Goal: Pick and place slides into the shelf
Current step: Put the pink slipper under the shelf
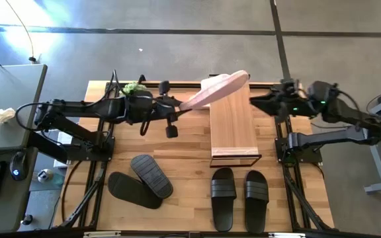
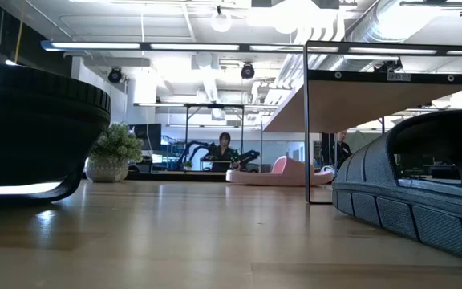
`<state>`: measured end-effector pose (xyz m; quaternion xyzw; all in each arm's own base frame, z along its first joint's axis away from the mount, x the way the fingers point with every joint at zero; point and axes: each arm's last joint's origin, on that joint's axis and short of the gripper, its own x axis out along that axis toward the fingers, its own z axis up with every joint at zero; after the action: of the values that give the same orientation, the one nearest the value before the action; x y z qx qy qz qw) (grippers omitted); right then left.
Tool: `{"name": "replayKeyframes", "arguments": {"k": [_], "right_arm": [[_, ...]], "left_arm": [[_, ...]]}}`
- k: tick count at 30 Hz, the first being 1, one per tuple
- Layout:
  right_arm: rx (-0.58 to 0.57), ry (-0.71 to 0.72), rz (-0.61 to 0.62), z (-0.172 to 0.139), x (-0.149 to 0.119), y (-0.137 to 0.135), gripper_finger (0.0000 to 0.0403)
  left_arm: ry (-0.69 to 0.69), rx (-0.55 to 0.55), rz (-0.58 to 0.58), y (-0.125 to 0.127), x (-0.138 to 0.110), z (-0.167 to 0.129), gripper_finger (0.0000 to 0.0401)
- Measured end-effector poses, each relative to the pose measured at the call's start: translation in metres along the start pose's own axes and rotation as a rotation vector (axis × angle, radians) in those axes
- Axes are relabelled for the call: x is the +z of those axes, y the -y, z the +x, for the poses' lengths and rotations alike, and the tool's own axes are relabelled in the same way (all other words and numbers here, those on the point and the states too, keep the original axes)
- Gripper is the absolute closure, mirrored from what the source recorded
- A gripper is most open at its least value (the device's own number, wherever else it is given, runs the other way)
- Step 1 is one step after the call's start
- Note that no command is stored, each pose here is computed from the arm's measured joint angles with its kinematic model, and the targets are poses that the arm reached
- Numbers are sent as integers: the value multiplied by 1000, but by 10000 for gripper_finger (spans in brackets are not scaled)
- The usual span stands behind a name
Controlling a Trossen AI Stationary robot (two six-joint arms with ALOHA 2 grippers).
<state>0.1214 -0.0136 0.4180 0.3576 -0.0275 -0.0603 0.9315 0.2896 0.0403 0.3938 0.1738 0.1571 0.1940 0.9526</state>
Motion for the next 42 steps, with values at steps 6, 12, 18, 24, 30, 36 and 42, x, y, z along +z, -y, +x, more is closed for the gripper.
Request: {"name": "replayKeyframes", "arguments": {"k": [6, 12, 18, 24, 30, 36, 42], "right_arm": [[50, -45, 282, -37, -1, -1, 276], [6, -144, 572, -41, -8, 4, 275], [-122, -167, 665, -34, -14, 12, 275], [-255, -174, 692, -28, -19, 22, 275], [-286, -216, 751, -9, -19, 27, 275], [-320, -293, 753, 19, -23, 35, 275], [-286, -297, 708, 40, -21, 40, 276]], "left_arm": [[-170, 220, 274, 7, 9, -14, 352], [-313, 330, 625, 32, 7, -7, 353], [-389, 315, 855, 63, 1, 8, 347], [-421, 314, 940, 86, -3, 15, 354], [-419, 311, 944, 94, -5, 16, 354], [-419, 311, 941, 94, -5, 16, 354], [-420, 313, 939, 94, -5, 16, 354]]}}
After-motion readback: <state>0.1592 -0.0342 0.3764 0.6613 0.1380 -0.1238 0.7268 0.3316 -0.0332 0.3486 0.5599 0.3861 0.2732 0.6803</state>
